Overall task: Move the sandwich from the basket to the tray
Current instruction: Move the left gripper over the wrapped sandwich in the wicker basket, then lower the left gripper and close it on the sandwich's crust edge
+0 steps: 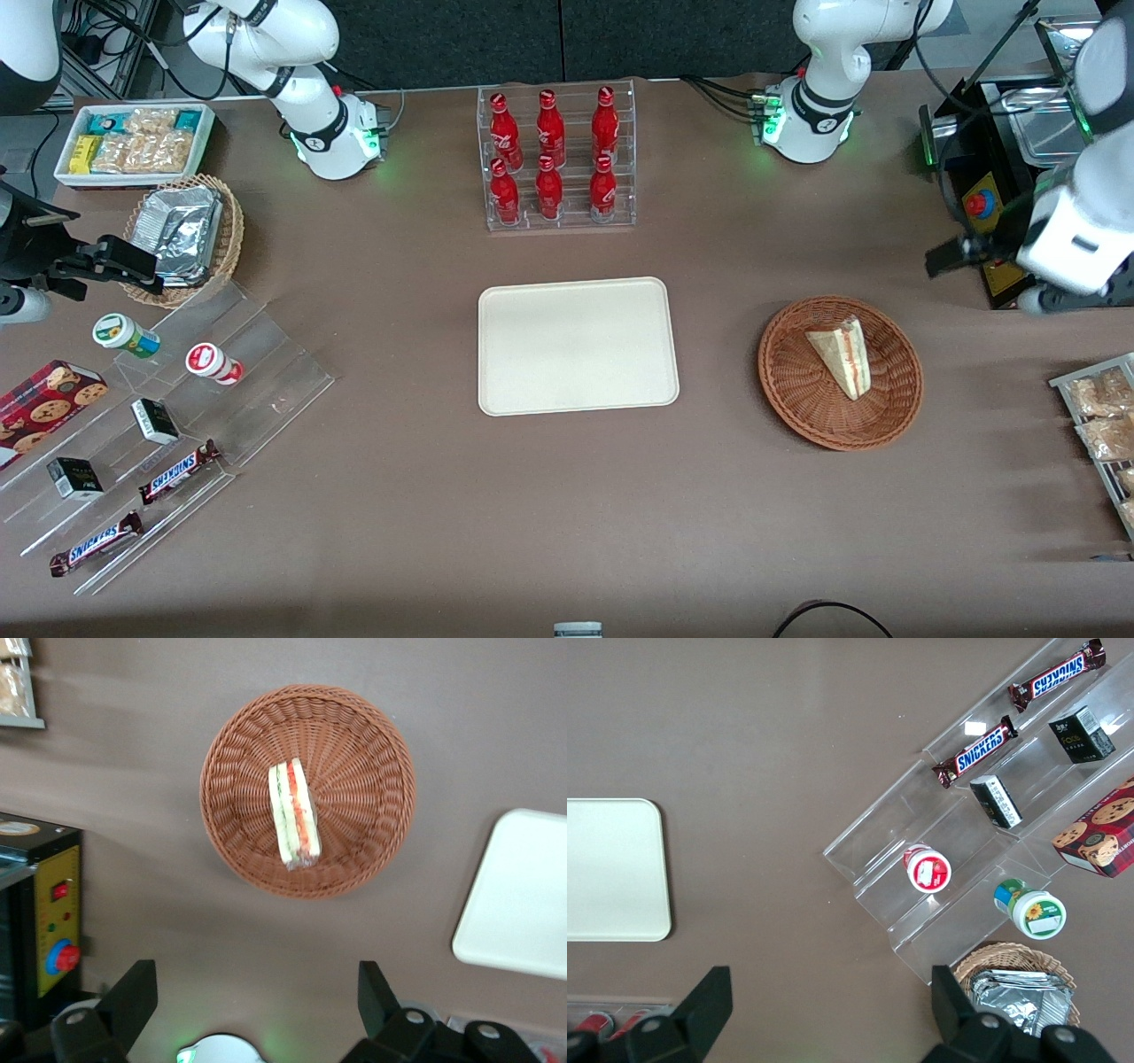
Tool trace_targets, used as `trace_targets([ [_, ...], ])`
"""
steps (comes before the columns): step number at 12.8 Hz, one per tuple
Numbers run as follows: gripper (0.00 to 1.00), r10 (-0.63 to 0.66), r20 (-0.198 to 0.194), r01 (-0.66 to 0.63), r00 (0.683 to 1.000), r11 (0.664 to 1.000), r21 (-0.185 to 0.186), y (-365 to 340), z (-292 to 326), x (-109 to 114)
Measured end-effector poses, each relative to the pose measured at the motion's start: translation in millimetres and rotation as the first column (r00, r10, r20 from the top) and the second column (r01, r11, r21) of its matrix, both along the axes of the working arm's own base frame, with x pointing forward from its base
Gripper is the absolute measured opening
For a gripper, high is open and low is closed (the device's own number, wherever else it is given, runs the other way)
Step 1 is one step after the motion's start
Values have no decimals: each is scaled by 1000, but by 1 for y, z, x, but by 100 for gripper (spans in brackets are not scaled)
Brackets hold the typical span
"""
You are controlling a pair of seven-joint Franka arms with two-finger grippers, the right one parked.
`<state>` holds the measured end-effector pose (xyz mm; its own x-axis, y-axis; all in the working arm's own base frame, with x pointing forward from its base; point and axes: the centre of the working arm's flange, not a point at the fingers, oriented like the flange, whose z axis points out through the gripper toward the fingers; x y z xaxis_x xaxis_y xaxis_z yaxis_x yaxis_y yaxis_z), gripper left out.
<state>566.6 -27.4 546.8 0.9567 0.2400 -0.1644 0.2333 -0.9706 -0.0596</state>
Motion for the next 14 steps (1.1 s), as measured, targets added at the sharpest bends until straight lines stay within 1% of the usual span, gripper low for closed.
trace_targets([
  [1,100,15,1,-15,1000,1000,0,0,-18,7],
  [3,100,40,34,-40,999,999,-1,0,-53,15],
  [4,100,54,49,-54,997,999,0,1,-69,15],
  [6,100,125,79,-126,989,992,4,11,-99,13],
  [8,100,209,130,-211,969,978,-1,17,-130,10],
  [9,100,238,153,-240,959,971,-7,17,-148,6],
  [11,100,296,181,-298,938,954,-17,17,-185,-6],
  [14,100,364,193,-366,911,930,-25,16,-229,-26],
])
